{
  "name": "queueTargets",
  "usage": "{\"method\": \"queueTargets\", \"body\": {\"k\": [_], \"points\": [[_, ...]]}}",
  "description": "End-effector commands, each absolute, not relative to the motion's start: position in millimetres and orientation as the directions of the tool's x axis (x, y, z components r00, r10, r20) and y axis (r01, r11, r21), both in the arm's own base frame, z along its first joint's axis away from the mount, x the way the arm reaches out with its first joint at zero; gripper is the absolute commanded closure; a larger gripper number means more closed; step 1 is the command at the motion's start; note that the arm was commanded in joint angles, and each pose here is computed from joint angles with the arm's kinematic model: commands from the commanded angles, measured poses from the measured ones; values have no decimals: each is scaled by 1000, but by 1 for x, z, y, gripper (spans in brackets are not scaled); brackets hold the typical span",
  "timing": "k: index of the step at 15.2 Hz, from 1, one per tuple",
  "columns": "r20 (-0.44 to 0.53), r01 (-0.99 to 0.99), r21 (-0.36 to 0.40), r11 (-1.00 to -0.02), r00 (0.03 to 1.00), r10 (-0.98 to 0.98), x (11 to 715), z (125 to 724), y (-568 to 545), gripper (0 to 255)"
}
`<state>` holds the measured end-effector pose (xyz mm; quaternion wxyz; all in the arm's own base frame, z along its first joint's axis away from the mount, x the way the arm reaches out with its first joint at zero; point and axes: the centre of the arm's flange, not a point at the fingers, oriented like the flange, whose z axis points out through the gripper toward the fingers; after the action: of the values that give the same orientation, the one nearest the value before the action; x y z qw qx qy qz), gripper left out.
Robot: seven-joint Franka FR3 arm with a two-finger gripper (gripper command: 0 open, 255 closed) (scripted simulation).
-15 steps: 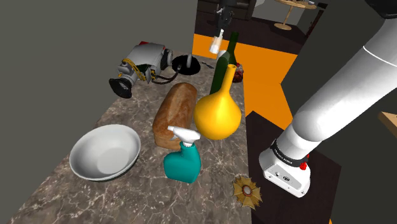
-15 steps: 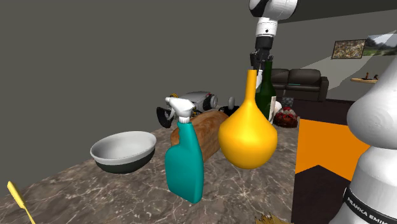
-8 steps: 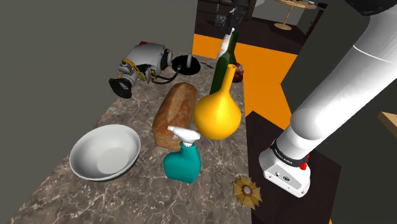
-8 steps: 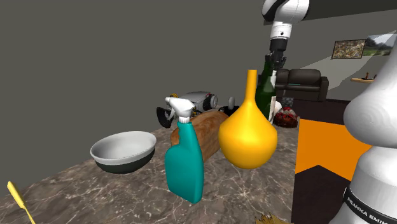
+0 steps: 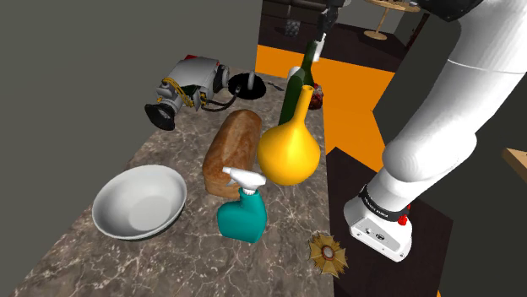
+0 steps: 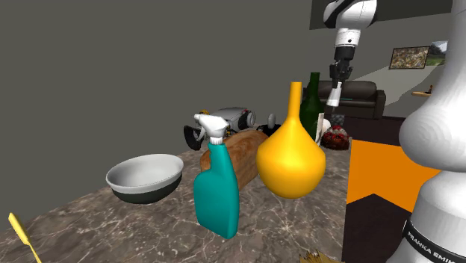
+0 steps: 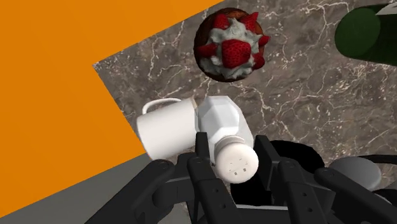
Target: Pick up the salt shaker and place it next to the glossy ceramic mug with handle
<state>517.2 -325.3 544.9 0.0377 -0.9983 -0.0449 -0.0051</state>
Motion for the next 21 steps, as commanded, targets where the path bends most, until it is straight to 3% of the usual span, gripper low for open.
{"method": "queueTargets", "body": {"k": [1,21], "points": [[14,91,-74,-993,996,91,515,545,-351,255],[14,91,-74,-993,996,91,514,450,-379,255]]}}
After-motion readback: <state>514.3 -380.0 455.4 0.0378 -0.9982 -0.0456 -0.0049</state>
